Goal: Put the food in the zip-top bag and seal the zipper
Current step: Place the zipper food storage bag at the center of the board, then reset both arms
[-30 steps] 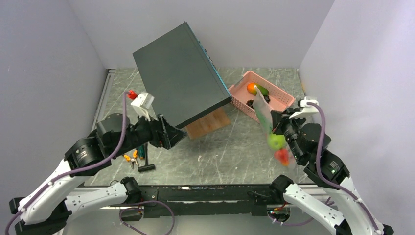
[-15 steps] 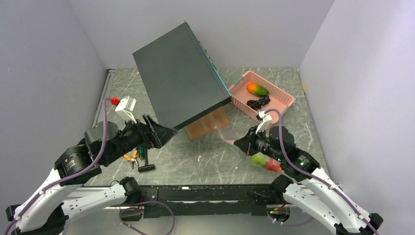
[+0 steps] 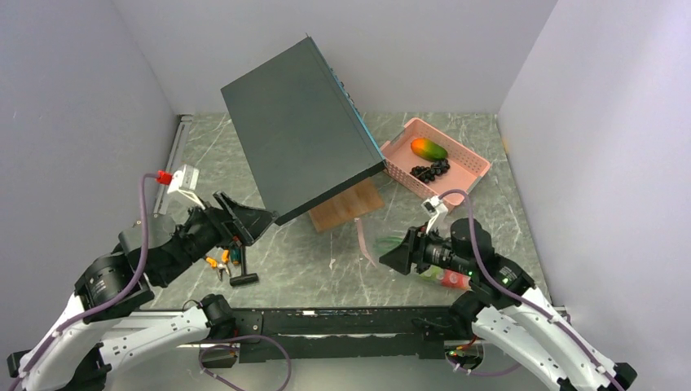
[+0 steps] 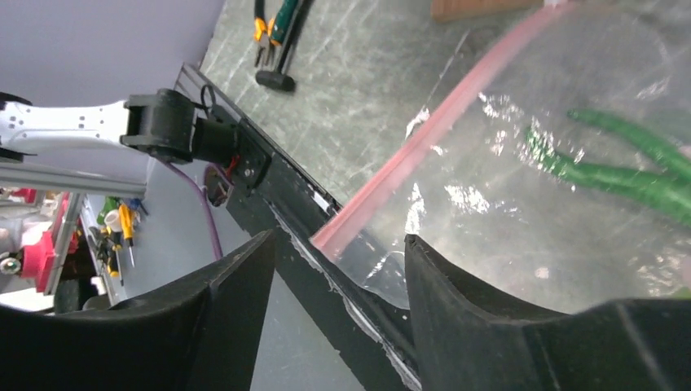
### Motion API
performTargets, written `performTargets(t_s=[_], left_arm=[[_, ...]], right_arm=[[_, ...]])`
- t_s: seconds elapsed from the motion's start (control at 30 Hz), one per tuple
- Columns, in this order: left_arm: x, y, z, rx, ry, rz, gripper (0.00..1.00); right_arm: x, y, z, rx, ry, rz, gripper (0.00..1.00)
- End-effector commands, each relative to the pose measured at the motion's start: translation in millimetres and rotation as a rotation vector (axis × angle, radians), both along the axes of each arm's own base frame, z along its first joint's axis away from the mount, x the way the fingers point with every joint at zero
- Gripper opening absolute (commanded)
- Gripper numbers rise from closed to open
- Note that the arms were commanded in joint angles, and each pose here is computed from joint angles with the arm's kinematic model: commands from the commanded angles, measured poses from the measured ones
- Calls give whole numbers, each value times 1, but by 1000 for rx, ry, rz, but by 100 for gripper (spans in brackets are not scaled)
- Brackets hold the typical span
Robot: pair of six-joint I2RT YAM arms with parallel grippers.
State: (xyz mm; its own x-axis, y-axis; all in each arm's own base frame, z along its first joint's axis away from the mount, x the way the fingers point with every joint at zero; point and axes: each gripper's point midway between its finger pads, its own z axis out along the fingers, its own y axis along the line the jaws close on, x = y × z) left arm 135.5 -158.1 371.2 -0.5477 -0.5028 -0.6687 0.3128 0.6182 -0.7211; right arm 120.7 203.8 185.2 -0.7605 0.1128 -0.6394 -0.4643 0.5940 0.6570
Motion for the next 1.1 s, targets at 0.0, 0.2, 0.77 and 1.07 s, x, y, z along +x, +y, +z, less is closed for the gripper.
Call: performTargets(t_s=[0.0, 0.2, 0.77, 1.07], left_arm=[[3, 20, 25, -40, -51, 78, 89], [3, 46, 63, -32, -162, 139, 89], [-10, 118, 156, -69, -508, 306, 88], [-5, 134, 145, -67, -479, 394, 86]], right_arm=[[6, -11, 46, -21, -126, -26, 64], [22, -44, 113, -117, -304, -148, 79], [32, -208, 290, -174, -710, -912, 100], [29, -199, 282, -148, -700, -858, 100]])
